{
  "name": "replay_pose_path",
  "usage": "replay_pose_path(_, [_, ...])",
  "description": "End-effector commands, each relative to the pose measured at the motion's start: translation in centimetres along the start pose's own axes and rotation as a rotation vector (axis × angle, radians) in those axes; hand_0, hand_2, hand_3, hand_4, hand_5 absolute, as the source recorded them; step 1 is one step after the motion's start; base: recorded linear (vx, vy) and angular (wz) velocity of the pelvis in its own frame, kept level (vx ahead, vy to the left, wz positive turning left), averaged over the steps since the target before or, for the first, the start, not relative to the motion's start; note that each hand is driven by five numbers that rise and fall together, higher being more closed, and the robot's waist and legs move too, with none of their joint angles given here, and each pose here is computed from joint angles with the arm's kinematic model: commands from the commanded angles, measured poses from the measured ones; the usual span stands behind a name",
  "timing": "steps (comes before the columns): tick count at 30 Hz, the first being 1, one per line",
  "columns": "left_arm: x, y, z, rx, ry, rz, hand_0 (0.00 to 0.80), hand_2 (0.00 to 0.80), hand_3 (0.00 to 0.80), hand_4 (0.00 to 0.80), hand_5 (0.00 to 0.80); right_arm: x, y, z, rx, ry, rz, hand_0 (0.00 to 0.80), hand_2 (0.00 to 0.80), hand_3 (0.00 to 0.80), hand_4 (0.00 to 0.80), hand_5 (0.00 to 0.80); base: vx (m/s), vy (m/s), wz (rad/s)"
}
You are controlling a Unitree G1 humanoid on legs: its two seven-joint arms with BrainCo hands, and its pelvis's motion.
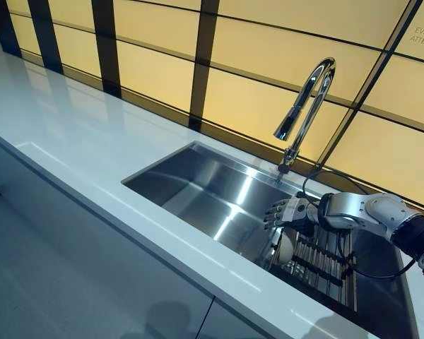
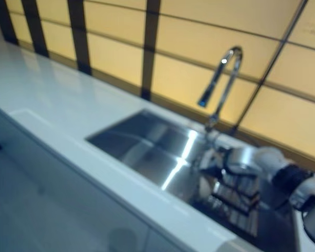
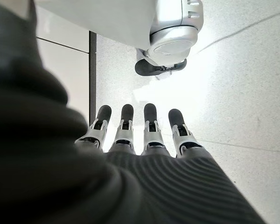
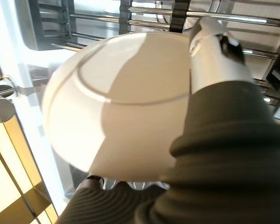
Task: Take plates into dishwasher
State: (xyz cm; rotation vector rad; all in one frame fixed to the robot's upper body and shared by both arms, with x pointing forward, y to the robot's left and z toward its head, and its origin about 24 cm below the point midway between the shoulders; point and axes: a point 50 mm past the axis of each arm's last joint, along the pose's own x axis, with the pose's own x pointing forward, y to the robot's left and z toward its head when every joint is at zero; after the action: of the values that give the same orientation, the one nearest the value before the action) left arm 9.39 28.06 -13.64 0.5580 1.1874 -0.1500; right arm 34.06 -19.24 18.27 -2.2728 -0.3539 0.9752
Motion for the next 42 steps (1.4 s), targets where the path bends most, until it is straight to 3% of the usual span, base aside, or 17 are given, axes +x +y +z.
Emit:
replay_pose_path(1, [0.1, 1.8, 1.9, 0.092, -0.056, 0.027, 0.000, 0.000, 0.000, 0.000, 0.000, -0.9, -0.5, -1.9, 0.027, 0.103, -0.035, 0.000, 0.000, 0.000, 0.000, 0.000, 0.000, 0.000, 0.00])
replay_pose_path(9, [0.1, 2.0, 2.3, 0.089, -0.068, 0.038, 0.000, 0.000, 0.000, 0.000, 0.000, -0.9, -0.7, -1.9, 0.026, 0.117, -0.057, 0.000, 0.000, 0.000, 0.000, 0.000, 0.000, 0.000, 0.00])
replay_pose_path(10, [0.1, 2.0, 2.4, 0.088, -0.069, 0.039, 0.000, 0.000, 0.000, 0.000, 0.000, -0.8, -0.7, -1.9, 0.024, 0.119, -0.068, 0.248, 0.248, 0.248, 0.248, 0.248, 0.000, 0.000, 0.00])
replay_pose_path(12, [0.1, 2.0, 2.4, 0.088, -0.069, 0.040, 0.000, 0.000, 0.000, 0.000, 0.000, -0.8, -0.7, -1.9, 0.025, 0.122, -0.079, 0.568, 0.568, 0.568, 0.568, 0.568, 0.000, 0.000, 0.00])
replay_pose_path(13, [0.1, 2.1, 2.4, 0.087, -0.070, 0.042, 0.000, 0.000, 0.000, 0.000, 0.000, -0.8, -0.8, -1.9, 0.023, 0.124, -0.084, 0.781, 0.781, 0.781, 0.781, 0.781, 0.000, 0.000, 0.00])
replay_pose_path(42, [0.0, 1.6, 1.4, 0.085, -0.048, 0.034, 0.000, 0.000, 0.000, 0.000, 0.000, -2.8, 1.1, -2.8, 0.036, 0.184, 0.011, 0.800, 0.800, 0.800, 0.800, 0.800, 0.001, 0.002, 0.00])
